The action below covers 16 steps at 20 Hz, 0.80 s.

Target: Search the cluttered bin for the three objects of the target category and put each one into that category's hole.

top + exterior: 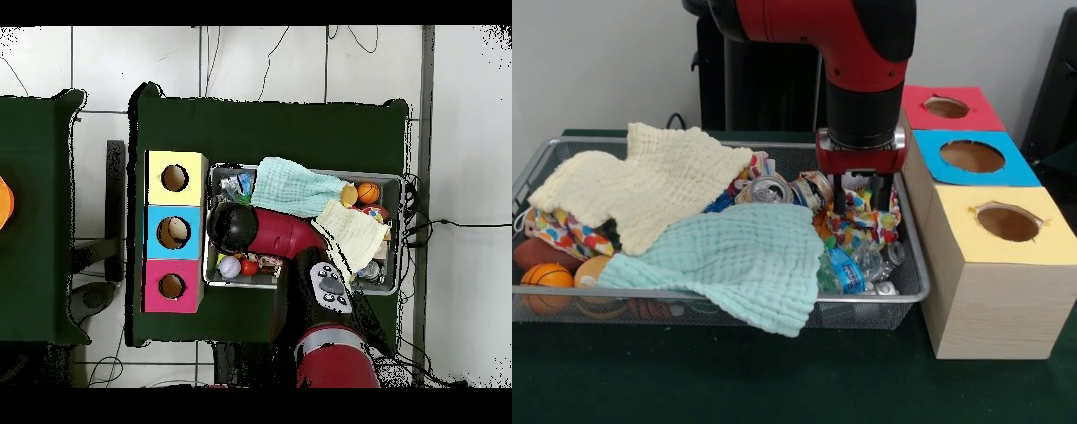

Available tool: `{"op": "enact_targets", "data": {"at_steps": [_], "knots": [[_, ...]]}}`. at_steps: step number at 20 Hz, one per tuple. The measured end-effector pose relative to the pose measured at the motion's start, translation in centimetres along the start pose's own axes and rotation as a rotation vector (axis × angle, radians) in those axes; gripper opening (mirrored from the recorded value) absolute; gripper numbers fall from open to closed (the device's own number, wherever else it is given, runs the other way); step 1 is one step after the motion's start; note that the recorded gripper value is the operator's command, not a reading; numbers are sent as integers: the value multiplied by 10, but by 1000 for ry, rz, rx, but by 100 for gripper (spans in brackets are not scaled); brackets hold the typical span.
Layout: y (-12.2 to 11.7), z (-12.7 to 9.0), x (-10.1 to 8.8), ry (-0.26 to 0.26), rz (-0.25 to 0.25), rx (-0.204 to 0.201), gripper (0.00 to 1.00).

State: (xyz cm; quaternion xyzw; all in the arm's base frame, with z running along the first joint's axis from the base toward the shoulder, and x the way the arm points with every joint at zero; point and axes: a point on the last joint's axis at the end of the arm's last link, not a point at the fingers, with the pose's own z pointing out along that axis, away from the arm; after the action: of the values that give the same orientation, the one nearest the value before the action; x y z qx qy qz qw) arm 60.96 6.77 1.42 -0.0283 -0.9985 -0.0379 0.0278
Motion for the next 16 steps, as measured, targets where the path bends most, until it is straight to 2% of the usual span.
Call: {"op": "enact_targets", "data": {"at_steps": [9,16], "knots": [[1,28,18,39,3,-5,100],[3,34,25,51,2,-6,100]]}}
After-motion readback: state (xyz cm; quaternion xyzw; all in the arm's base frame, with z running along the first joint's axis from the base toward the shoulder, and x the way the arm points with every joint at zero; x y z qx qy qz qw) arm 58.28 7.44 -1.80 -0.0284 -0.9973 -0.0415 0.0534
